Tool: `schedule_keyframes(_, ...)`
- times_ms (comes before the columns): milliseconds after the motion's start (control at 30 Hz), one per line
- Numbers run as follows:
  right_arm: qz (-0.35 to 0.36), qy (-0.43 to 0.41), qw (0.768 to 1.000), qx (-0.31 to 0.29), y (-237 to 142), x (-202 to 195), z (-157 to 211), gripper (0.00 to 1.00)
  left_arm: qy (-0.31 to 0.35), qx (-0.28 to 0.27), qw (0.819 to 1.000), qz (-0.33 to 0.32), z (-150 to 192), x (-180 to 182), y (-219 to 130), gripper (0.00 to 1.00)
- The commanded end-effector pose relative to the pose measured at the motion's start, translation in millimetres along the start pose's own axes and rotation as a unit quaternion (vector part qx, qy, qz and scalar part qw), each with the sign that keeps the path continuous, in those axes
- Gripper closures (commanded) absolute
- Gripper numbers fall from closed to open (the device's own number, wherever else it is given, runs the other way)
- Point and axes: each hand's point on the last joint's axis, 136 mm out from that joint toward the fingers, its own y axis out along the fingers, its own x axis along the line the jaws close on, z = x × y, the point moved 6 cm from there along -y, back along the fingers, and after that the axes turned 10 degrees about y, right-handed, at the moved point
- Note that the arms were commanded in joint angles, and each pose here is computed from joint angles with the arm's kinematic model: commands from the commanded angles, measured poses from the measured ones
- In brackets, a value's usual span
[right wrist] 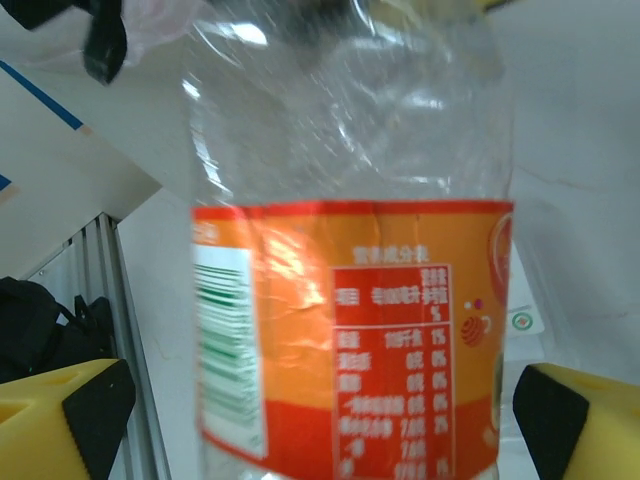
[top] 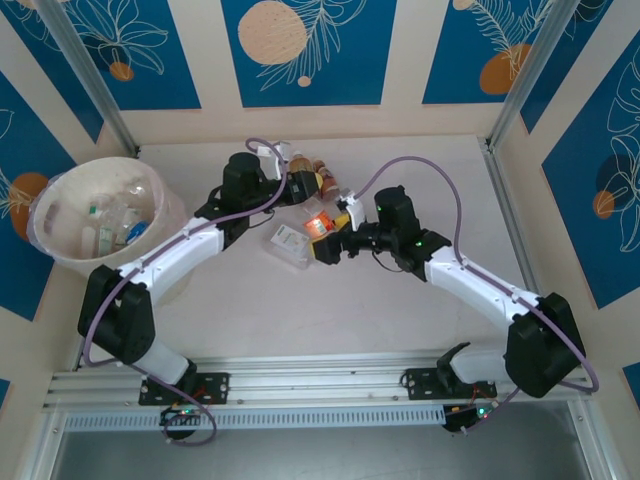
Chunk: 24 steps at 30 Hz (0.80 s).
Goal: Put the plastic bottles in the bin
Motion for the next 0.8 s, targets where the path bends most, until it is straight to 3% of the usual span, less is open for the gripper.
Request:
schedule_keyframes(0,0.009,-0.032,0.999,-0.029,-19.8,9.3,-11.7,0.01,0.036,-0.014,0.999,-0.007,-12.3,-12.6,-10.9,1.00)
schedule_keyframes(133,0.038,-0.052,0.997,-0.046,-36.2,7.7,-12.3,0.01,0.047,-0.020,0.998,-0.029,-14.8,-9.4,-15.2,1.00)
schedule_keyframes(333,0.163,-0.068,0.981,-0.076,-64.6,-12.6,-15.8,0.01,0.073,-0.035,0.994,-0.069,-22.4,-9.2,-30.0,1.00)
schedule_keyframes(433,0.266,-0.025,0.956,-0.119,-80.6,-39.0,-23.1,0.01,0.070,-0.050,0.993,-0.078,-26.6,-12.0,-40.9,1.00)
schedule_keyframes(533,0.324,0.030,0.933,-0.154,-94.7,-62.7,-25.4,0.01,0.072,-0.062,0.993,-0.071,-32.1,-20.7,-51.8,1.00)
schedule_keyframes(633,0.356,0.088,0.912,-0.183,-105.5,-82.1,-24.8,0.01,0.097,-0.078,0.988,-0.087,-42.9,-32.0,-71.6,1.00)
schedule_keyframes(767,0.355,0.132,0.903,-0.203,-109.6,-95.2,-23.8,0.01,0.143,-0.111,0.975,-0.131,-60.0,-50.6,-109.1,1.00)
